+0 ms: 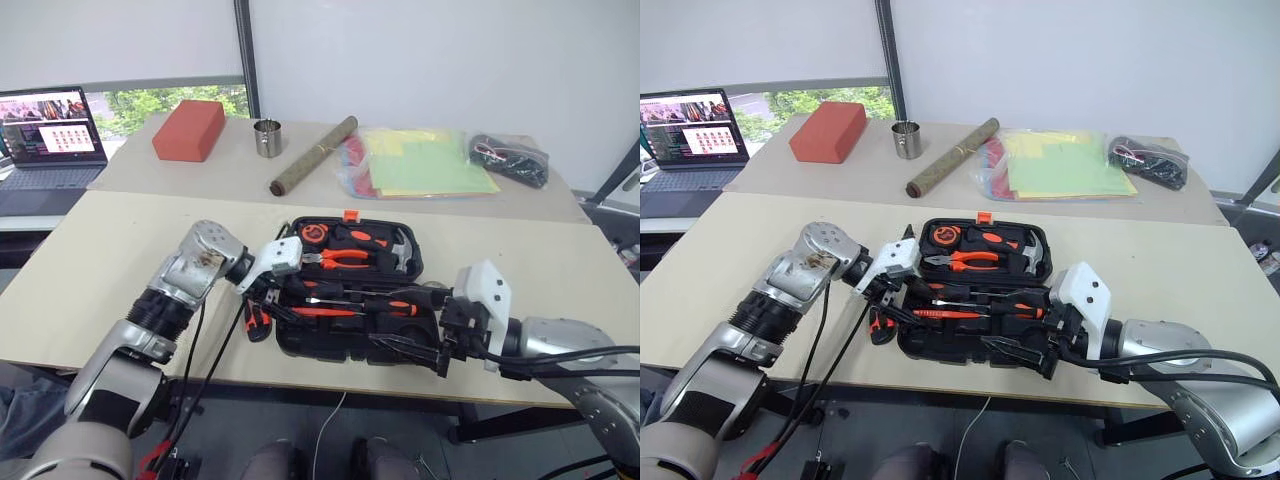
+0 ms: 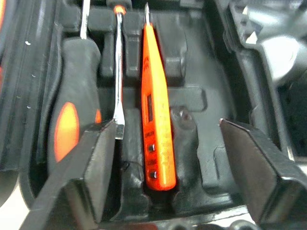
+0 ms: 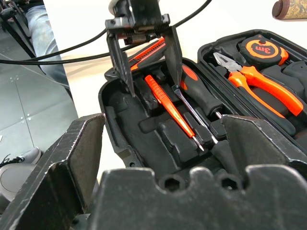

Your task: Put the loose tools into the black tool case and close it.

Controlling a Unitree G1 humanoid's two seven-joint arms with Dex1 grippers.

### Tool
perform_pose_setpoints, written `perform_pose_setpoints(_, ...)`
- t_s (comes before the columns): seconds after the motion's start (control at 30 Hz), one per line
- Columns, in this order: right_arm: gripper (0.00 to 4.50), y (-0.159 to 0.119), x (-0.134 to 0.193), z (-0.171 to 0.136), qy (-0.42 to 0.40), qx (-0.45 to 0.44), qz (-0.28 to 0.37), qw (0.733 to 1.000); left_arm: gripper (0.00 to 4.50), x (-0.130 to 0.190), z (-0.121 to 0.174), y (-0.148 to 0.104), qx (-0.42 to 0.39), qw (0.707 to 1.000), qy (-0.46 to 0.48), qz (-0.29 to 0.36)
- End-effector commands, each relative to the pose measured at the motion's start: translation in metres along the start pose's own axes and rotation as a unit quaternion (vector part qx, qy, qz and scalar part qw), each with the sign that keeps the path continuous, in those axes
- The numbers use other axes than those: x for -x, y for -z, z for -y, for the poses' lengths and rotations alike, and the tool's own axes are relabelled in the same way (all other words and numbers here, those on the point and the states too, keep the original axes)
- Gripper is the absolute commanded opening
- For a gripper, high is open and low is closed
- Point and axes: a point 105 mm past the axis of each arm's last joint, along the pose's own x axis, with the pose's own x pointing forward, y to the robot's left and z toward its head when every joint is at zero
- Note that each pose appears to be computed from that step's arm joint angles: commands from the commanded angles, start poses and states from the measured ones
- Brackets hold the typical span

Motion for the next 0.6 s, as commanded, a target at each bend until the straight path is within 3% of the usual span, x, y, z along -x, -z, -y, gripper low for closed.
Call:
perform_pose_setpoints(0.03,4.50,-0.008,0.001,-0.001,-0.001,0.014,0.015,1.000,1.90,0.009,0.003,-0.022,0.004,0.998,0.002,0.056)
perform_pose_setpoints(0.13,4.50,-0.008,0.000,-0.001,-0.002,0.014,0.015,1.000,0.90,0.001,0.002,-0.015,0.038,0.996,-0.003,0.076)
perform_pose_setpoints(0.17,4.50,-0.008,0.000,-0.001,-0.002,0.015,0.015,1.000,0.85,-0.004,0.002,-0.011,0.047,0.995,-0.003,0.084)
perform_pose_setpoints(0.2,4.50,-0.008,-0.001,-0.001,-0.003,0.017,0.015,1.000,0.29,-0.011,0.001,-0.005,0.056,0.994,-0.006,0.089)
perform_pose_setpoints(0.27,4.50,-0.008,-0.002,-0.001,-0.005,0.020,0.014,1.000,0.02,-0.022,0.000,0.006,0.066,0.994,-0.012,0.090)
perform_pose_setpoints(0.4,4.50,-0.008,-0.003,-0.002,-0.011,0.020,0.012,1.000,0.02,-0.036,-0.005,0.015,0.080,0.993,-0.028,0.085)
perform_pose_setpoints(0.6,4.50,-0.008,-0.003,-0.003,-0.015,0.017,0.010,1.000,0.02,-0.036,-0.004,-0.002,0.093,0.986,-0.010,0.136)
